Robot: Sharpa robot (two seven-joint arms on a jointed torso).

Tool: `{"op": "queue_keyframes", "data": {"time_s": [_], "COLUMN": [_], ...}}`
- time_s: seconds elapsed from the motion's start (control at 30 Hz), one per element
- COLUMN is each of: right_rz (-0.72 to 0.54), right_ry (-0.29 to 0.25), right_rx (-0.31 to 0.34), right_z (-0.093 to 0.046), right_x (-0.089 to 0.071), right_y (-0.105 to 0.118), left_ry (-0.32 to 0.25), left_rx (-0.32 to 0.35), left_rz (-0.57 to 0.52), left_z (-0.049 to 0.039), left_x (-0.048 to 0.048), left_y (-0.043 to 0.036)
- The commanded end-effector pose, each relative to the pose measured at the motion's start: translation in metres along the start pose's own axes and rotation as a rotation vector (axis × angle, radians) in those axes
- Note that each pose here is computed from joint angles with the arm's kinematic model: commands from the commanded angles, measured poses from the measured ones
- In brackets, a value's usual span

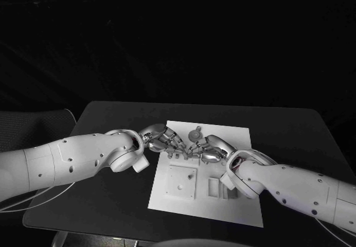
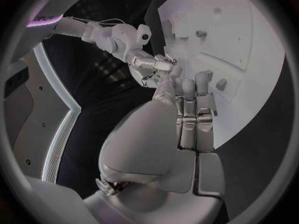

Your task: Assemble the parts on the task board

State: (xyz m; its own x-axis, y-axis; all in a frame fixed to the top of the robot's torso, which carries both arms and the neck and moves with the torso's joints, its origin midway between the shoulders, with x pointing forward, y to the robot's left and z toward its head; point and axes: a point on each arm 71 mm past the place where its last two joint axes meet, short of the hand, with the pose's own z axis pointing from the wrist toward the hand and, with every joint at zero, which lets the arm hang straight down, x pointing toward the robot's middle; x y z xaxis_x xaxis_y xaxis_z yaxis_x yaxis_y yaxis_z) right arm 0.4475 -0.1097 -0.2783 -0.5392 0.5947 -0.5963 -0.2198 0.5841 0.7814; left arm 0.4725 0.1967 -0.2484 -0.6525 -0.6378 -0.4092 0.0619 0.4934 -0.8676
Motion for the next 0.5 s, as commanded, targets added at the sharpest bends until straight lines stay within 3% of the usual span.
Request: {"op": "queue_keyframes", "data": {"time_s": [0.03, 0.5], "right_rz": [-0.014, -0.016], "right_ry": [0.016, 0.025], "right_rx": [-0.004, -0.004], "right_z": [0.0006, 0.0037], "right_x": [0.003, 0.0065], "right_y": [0.0016, 0.0042], "left_ry": [-0.011, -0.008], "left_rx": [0.022, 0.029], "left_rz": [-0.01, -0.014], "left_z": [0.0013, 0.0034], "left_x": [0.0009, 0.0051], "left_y": [-0.004, -0.0075]}}
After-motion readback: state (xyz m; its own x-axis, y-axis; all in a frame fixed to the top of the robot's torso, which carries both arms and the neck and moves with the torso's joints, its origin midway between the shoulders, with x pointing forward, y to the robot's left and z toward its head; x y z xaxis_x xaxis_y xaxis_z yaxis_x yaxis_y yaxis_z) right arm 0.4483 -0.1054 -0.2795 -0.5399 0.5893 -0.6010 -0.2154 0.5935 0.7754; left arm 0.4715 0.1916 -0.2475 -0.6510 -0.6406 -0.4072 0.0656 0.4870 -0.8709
